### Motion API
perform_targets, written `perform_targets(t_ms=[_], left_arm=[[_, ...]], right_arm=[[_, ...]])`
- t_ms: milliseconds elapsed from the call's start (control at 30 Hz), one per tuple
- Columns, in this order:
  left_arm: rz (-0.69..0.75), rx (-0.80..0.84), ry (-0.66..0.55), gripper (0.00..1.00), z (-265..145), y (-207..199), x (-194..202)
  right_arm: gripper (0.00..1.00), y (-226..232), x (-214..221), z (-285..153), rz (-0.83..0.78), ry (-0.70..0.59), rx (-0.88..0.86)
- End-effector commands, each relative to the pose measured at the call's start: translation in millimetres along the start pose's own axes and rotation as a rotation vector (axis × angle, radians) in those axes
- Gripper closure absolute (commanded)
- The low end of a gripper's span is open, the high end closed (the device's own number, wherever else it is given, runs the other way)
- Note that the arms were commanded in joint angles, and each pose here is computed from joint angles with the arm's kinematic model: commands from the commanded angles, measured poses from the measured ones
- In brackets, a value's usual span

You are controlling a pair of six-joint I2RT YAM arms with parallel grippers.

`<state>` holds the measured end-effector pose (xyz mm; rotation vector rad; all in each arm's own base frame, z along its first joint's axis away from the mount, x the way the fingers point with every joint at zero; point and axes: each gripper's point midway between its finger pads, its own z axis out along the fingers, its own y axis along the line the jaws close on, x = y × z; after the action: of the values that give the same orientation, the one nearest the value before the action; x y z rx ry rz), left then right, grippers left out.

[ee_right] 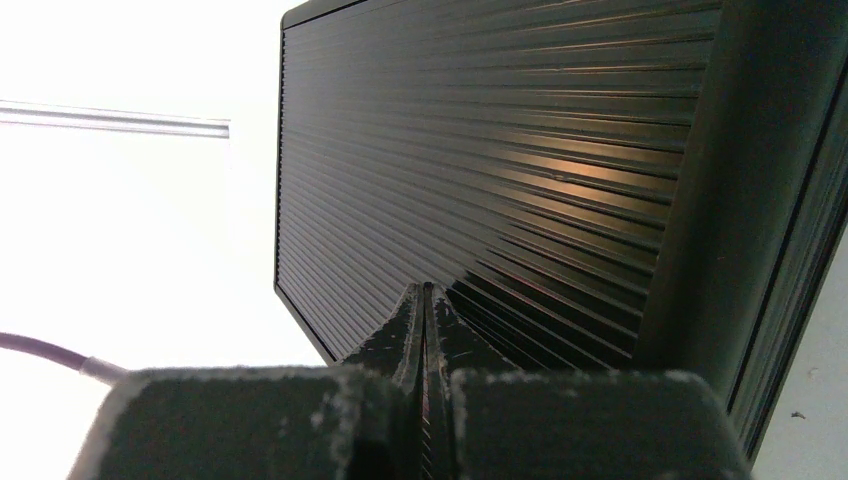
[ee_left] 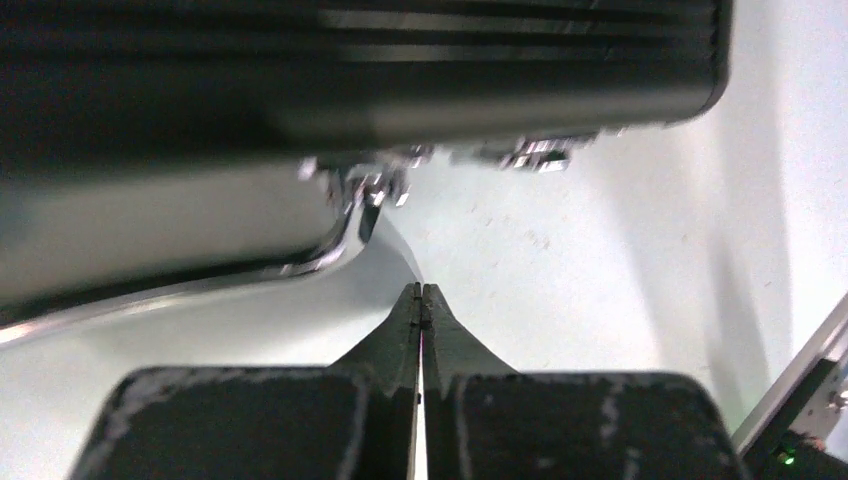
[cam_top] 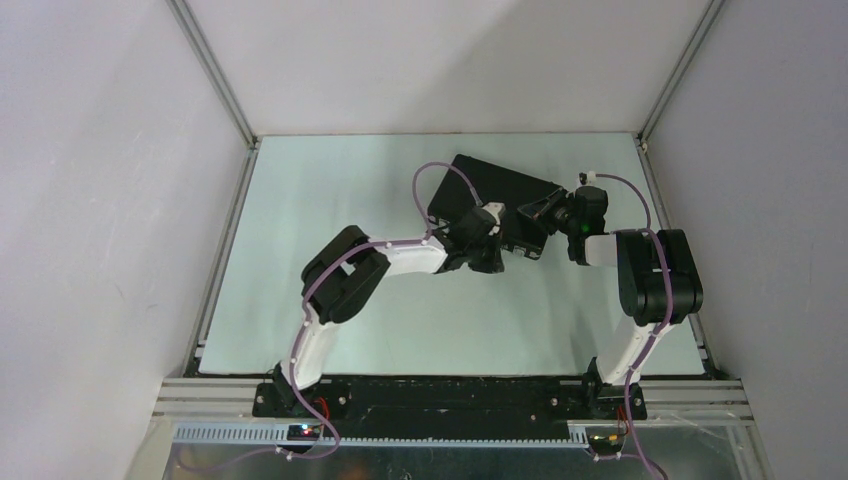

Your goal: Pack up texas hold em set

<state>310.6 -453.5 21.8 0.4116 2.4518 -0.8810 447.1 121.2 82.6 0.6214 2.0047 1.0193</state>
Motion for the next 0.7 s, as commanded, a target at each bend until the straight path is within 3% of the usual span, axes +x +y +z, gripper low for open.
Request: perform_targets(t_ms=[0, 200, 367, 567, 600, 667], left_arm=[[0.064, -0.098, -0.068, 1.00, -43, 8, -15], [0.092, -0.198, -0.212, 1.00, -117, 14, -36], [0.094, -0.264, -0.342, 1.00, -192, 18, -51], [0.067, -0.398, -0.483, 0.65, -272, 49, -46], [0.063, -0.431, -0.490, 0.57, -279, 58, -41], [0.041, -0.428, -0.557, 0.49, -310, 62, -39]], right_arm=[[1.00, -47, 24, -2, 0.037, 0.056, 0.143], [1.00, -31, 21, -3, -0.017, 0.046, 0.081], [1.00, 13, 10, -13, -0.144, -0.018, 0.009], [0.96, 80, -8, -53, -0.253, -0.127, -0.049], [0.93, 90, -11, -66, -0.279, -0.151, -0.046], [0.85, 101, -9, -86, -0.316, -0.173, -0.021]])
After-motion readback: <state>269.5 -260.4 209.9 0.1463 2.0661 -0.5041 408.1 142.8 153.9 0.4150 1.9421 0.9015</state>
